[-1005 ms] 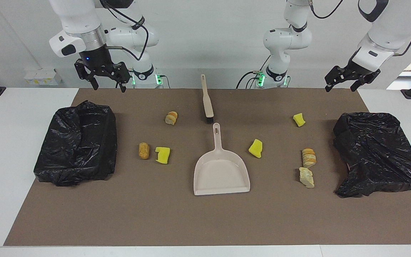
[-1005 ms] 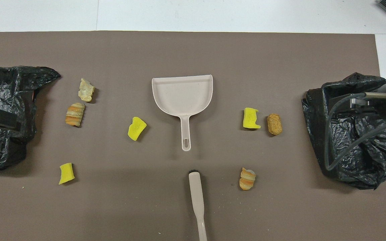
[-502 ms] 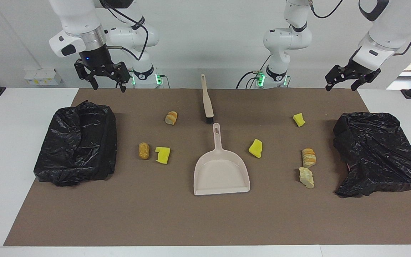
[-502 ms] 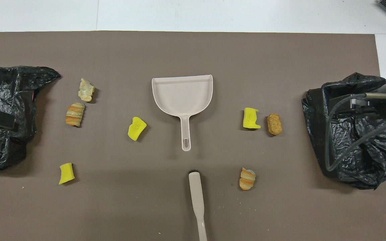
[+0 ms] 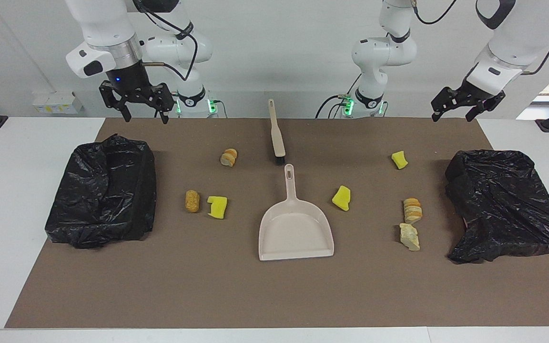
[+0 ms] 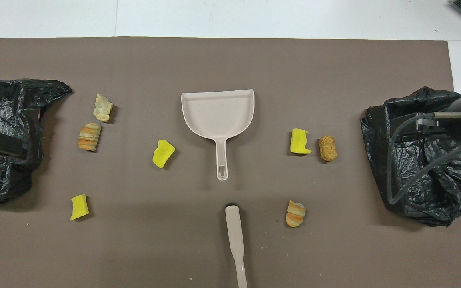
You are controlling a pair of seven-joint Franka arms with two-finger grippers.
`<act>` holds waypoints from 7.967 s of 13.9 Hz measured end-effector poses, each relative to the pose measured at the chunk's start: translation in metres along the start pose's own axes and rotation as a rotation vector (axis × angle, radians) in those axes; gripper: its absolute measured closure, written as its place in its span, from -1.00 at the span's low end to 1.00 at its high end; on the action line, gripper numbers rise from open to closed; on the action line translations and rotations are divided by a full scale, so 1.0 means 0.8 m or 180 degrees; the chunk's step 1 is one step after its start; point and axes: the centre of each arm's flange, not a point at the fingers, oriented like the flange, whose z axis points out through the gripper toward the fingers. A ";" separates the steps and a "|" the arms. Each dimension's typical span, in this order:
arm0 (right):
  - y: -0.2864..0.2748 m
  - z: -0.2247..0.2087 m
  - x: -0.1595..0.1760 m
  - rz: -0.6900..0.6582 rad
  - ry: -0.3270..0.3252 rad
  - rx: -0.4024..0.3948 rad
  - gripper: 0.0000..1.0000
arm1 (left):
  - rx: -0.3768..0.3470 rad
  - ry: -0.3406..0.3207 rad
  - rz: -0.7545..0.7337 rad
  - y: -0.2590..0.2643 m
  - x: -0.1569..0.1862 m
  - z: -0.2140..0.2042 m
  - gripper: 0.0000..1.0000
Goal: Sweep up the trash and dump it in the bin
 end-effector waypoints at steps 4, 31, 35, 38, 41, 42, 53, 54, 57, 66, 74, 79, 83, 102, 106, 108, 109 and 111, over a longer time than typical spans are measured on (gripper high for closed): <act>-0.002 0.015 -0.001 -0.0030 -0.0059 -0.0011 -1.00 | 0.0000 -0.0046 0.0006 0.001 0.001 0.010 -1.00; -0.130 0.070 0.027 -0.0172 0.0313 0.0201 -1.00 | -0.0128 0.0019 0.0898 0.309 -0.130 0.256 -1.00; -0.219 0.125 0.025 -0.0178 0.0279 0.0259 -1.00 | -0.0167 0.0162 0.0558 0.421 -0.222 0.309 -1.00; -0.299 0.162 0.013 -0.0211 0.0159 0.0255 -1.00 | -0.0213 0.0200 0.0402 0.473 -0.275 0.329 -1.00; -0.358 0.196 0.021 -0.0215 0.0104 0.0261 -1.00 | -0.0230 0.0208 0.0378 0.512 -0.310 0.360 -1.00; -0.379 0.210 0.020 -0.0226 0.0081 0.0251 -1.00 | -0.0204 0.0190 0.0372 0.518 -0.313 0.373 -1.00; -0.461 0.365 -0.031 -0.0324 -0.0209 0.0067 -1.00 | -0.0137 0.0136 0.0251 0.544 -0.334 0.422 -1.00; -0.456 0.369 -0.038 -0.0330 -0.0241 0.0039 -0.98 | -0.0129 0.0128 0.0252 0.543 -0.335 0.418 -1.00; -0.448 0.368 -0.048 -0.0337 -0.0263 0.0018 -0.66 | -0.0124 0.0121 0.0254 0.541 -0.337 0.412 -0.91; -0.444 0.368 -0.053 -0.0439 -0.0283 0.0008 0.37 | 0.0010 0.0020 0.0160 0.533 -0.337 0.413 0.49; -0.347 0.284 0.004 -0.1872 -0.0155 0.0102 0.37 | 0.0273 -0.0283 -0.0130 0.448 -0.293 0.351 0.49; -0.292 0.284 0.029 -0.3327 -0.0236 0.0045 0.37 | 0.0112 -0.0373 -0.0681 0.315 -0.200 0.275 0.49; -0.267 0.291 0.044 -0.4437 -0.0298 -0.0212 0.37 | 0.0193 -0.0251 -0.1019 0.240 -0.155 0.249 0.49; -0.339 0.362 0.060 -0.5676 -0.0394 -0.0453 0.37 | 0.0540 -0.0672 -0.1387 0.073 -0.127 0.356 0.49; -0.339 0.363 0.060 -0.5676 -0.0402 -0.0452 0.37 | 0.0392 -0.0498 -0.1185 0.131 -0.089 0.366 0.49; -0.338 0.364 0.060 -0.5676 -0.0403 -0.0451 0.37 | 0.0341 -0.0446 -0.1069 0.165 -0.067 0.363 0.49; -0.338 0.364 0.060 -0.5676 -0.0404 -0.0451 0.37 | 0.0328 -0.0427 -0.0993 0.184 -0.059 0.362 0.49; -0.338 0.364 0.059 -0.5676 -0.0405 -0.0451 0.37 | 0.0246 -0.0374 -0.0785 0.221 -0.050 0.363 0.49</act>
